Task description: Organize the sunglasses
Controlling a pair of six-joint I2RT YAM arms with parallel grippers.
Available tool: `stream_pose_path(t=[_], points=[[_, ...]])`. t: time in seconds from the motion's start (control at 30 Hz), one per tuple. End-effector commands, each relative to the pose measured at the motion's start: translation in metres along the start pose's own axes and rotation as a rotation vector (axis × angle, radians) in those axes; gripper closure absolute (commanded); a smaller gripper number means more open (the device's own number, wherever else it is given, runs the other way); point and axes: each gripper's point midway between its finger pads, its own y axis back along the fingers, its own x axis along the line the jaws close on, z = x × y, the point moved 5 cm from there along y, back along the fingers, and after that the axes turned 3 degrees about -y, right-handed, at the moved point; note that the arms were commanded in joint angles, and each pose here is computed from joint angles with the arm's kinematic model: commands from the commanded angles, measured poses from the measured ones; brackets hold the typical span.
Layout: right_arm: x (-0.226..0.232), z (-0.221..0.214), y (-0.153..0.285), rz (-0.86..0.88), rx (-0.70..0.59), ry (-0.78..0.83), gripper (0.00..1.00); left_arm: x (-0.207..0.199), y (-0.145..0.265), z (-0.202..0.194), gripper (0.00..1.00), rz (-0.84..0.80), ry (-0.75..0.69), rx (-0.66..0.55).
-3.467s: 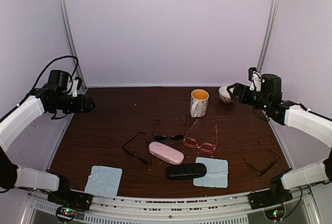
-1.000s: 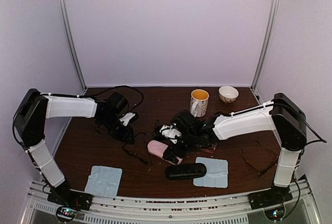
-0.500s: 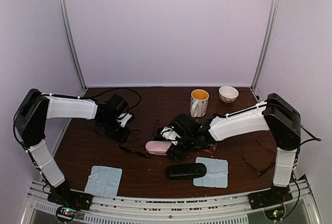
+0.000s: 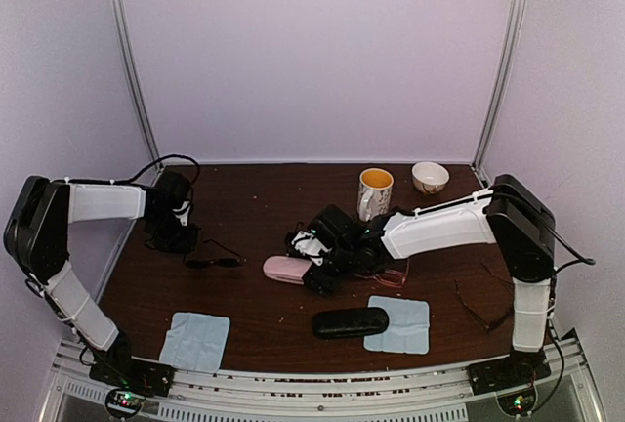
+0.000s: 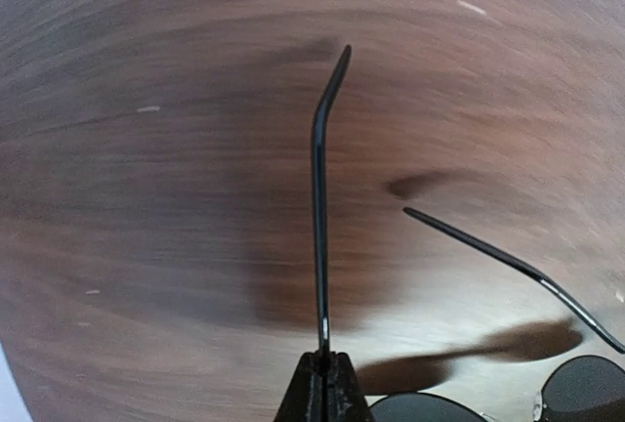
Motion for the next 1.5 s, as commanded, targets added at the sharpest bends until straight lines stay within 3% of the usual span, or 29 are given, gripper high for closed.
stream_pose_path(t=[0.0, 0.27, 0.47, 0.7, 0.83, 0.9, 0.97, 1.47], points=[[0.003, 0.019, -0.003, 0.019, -0.032, -0.028, 0.31, 0.032, 0.002, 0.006, 0.98, 0.069, 0.131, -0.039], [0.013, 0.039, -0.008, 0.071, -0.061, -0.041, 0.37, 0.069, -0.012, 0.006, 0.97, 0.116, 0.278, -0.030], [0.026, 0.053, -0.011, 0.117, -0.082, -0.042, 0.47, 0.079, -0.013, 0.005, 0.90, 0.122, 0.329, -0.041], [0.033, 0.060, -0.007, 0.148, -0.099, -0.033, 0.56, 0.080, 0.001, 0.003, 0.51, 0.121, 0.349, -0.115], [0.035, 0.063, -0.003, 0.167, -0.111, -0.037, 0.60, 0.081, 0.007, 0.002, 0.34, 0.122, 0.351, -0.127], [0.036, 0.065, -0.001, 0.176, -0.119, -0.039, 0.62, 0.080, 0.009, 0.002, 0.13, 0.114, 0.355, -0.139], [0.037, 0.068, 0.004, 0.186, -0.131, -0.042, 0.63, 0.080, 0.013, 0.002, 0.03, 0.110, 0.357, -0.150], [0.034, 0.079, 0.023, 0.180, -0.206, -0.094, 0.70, 0.055, 0.057, -0.001, 0.03, 0.024, 0.288, -0.234]])
